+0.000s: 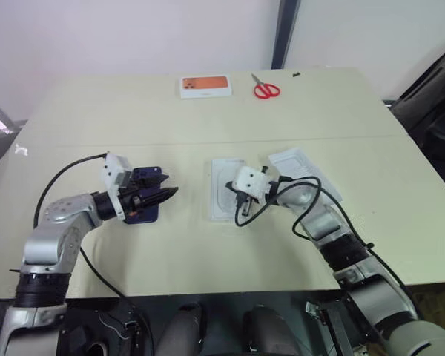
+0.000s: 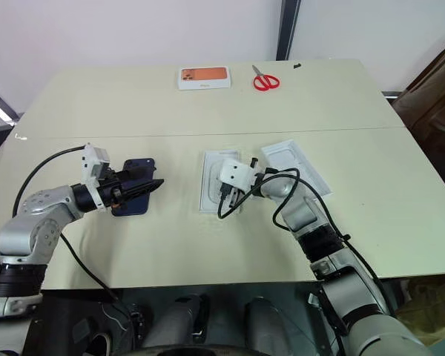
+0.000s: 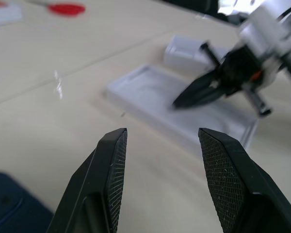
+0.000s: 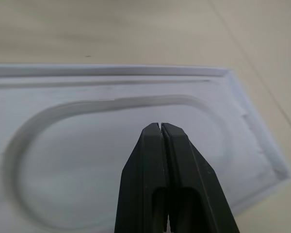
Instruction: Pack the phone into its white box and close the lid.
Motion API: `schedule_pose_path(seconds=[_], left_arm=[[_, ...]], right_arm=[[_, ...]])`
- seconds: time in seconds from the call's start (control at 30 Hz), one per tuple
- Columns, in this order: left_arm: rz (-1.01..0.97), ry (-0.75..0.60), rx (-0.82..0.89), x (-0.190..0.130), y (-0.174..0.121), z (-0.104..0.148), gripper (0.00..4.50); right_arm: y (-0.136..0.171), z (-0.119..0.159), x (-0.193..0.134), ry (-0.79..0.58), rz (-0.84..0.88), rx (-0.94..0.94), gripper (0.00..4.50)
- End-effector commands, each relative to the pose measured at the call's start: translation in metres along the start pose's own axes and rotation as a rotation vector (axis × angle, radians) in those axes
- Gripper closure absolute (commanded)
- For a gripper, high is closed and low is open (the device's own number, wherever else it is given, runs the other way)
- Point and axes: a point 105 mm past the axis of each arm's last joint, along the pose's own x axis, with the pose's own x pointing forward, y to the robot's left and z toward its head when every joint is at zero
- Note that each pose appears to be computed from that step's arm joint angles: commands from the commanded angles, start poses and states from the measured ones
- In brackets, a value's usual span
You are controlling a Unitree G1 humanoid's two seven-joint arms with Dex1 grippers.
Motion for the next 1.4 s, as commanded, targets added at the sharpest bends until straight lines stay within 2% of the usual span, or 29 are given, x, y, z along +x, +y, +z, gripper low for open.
schedule_pose_path(seconds=[0.03, 0.17, 0.23, 0.3, 0.4, 0.47, 0.5, 0.67, 0.77, 0.97, 1.2, 1.4], left_arm=[[0.071, 0.016, -0.103, -0.013, 0.023, 0.006, 2.02], [0.147, 0.009, -0.226, -0.037, 0.050, 0.011, 2.02], [0.150, 0.002, -0.380, -0.048, 0.057, 0.009, 2.02], [0.154, 0.022, -0.393, -0.057, 0.059, 0.006, 2.02], [0.198, 0.036, -0.414, -0.065, 0.066, 0.002, 1.19], [0.233, 0.057, -0.413, -0.068, 0.070, -0.003, 0.19], [0.246, 0.062, -0.409, -0.069, 0.072, -0.005, 0.04], [0.245, 0.083, -0.483, -0.075, 0.072, -0.016, 0.04], [0.287, 0.108, -0.562, -0.077, 0.078, -0.028, 0.04], [0.204, 0.203, -0.686, -0.060, 0.063, -0.051, 0.04], [0.171, 0.326, -0.747, -0.050, 0.049, -0.078, 0.04], [0.108, 0.407, -0.759, -0.040, 0.030, -0.102, 0.04]], right_arm=[[-0.028, 0.043, -0.013, -0.169, -0.079, 0.020, 4.42], [-0.029, 0.065, -0.008, -0.227, -0.081, 0.007, 4.42], [-0.022, 0.077, 0.002, -0.259, -0.060, 0.014, 4.42], [-0.014, 0.089, 0.015, -0.283, -0.045, 0.006, 4.42], [-0.002, 0.099, 0.030, -0.298, -0.026, -0.001, 4.50], [0.009, 0.104, 0.042, -0.286, 0.000, -0.034, 4.50], [0.012, 0.106, 0.047, -0.281, 0.009, -0.049, 4.50], [0.032, 0.107, 0.070, -0.212, 0.064, -0.096, 4.50], [0.049, 0.104, 0.085, -0.146, 0.123, -0.046, 4.50], [0.085, 0.098, 0.109, -0.031, 0.239, -0.006, 4.50], [0.093, 0.099, 0.117, 0.009, 0.268, 0.011, 4.50], [0.088, 0.091, 0.116, 0.030, 0.241, 0.004, 4.50]])
